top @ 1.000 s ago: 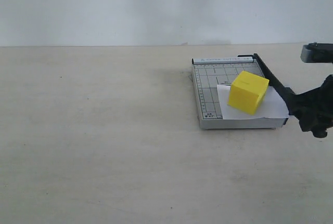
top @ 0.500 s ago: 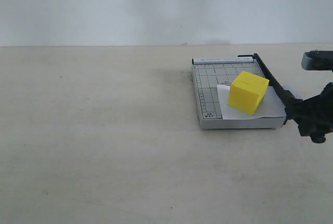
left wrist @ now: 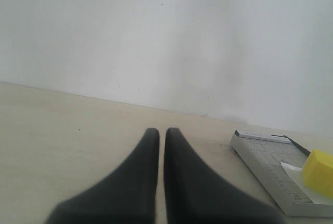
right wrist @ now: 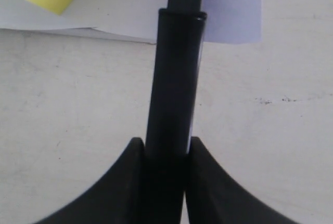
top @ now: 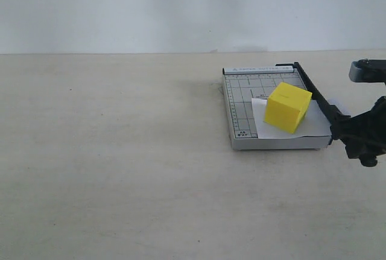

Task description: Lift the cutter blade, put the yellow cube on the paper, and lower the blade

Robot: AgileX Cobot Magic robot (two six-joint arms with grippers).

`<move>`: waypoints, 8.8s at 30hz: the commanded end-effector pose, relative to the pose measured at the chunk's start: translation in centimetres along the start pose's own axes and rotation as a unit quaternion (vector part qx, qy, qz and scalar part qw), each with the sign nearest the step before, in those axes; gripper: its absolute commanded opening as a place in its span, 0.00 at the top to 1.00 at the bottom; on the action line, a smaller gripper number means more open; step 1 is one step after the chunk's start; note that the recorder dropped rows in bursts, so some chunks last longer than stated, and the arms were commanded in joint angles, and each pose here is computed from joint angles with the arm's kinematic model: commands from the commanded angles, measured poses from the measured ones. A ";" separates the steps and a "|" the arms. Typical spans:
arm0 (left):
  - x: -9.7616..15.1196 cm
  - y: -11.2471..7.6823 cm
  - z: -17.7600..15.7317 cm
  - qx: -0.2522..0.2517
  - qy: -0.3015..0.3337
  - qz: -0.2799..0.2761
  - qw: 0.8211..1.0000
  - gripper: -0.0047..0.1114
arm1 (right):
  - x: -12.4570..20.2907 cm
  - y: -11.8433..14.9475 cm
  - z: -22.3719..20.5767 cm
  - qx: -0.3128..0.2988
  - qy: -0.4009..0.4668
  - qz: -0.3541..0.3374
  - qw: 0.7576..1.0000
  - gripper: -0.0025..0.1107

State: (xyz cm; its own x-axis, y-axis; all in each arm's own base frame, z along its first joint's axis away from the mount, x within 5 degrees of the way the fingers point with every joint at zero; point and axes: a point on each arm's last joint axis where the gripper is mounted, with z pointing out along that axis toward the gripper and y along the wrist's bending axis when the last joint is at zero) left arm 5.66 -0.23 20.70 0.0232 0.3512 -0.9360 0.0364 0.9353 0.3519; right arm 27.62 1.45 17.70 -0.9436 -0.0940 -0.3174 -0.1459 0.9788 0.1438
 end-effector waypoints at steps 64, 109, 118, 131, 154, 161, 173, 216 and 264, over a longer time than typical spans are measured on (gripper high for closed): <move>0.1 0.0 0.0 -0.002 -0.001 0.001 1.000 0.92 | 1.2 0.3 3.4 -0.038 0.059 0.011 0.997 0.98; 0.1 0.0 0.0 -0.002 -0.001 0.001 1.000 0.92 | 7.1 5.5 -21.6 0.009 -0.421 -0.094 0.902 0.98; 0.1 0.0 0.0 -0.002 -0.001 0.001 1.000 0.92 | 16.8 7.1 -23.9 0.011 -0.540 -0.119 0.833 0.98; 0.1 0.0 0.0 0.000 0.000 0.001 1.000 0.92 | 21.9 6.6 -19.5 -0.012 -0.500 -0.059 0.864 0.98; 0.1 0.0 0.0 -0.001 -0.002 0.001 1.000 0.92 | 21.7 6.8 -19.9 -0.041 -0.520 -0.032 0.852 0.98; 0.1 0.0 0.0 -0.001 -0.002 0.001 1.000 0.92 | 21.6 6.8 -19.9 -0.041 -0.522 -0.032 0.851 0.98; 0.1 0.0 0.0 -0.001 -0.001 0.001 1.000 0.92 | 21.3 6.8 -20.8 -0.046 -0.563 -0.020 0.825 0.98; 2.9 -1.1 -0.5 0.064 0.155 0.024 0.986 0.92 | 0.0 -0.1 -2.0 0.039 -0.013 -0.007 0.999 0.44; 2.9 -1.1 -0.5 0.063 0.154 0.025 0.986 0.92 | -0.3 -0.3 0.8 0.016 0.004 -0.016 1.000 0.35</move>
State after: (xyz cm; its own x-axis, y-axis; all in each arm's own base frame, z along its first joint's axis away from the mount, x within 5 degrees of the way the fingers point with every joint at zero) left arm 5.19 -0.20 17.63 -0.2777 0.4122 -0.8678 0.1654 0.9103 0.3794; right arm 27.89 1.38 16.89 -0.9504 -0.1122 -0.2900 -0.1501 0.9823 0.1119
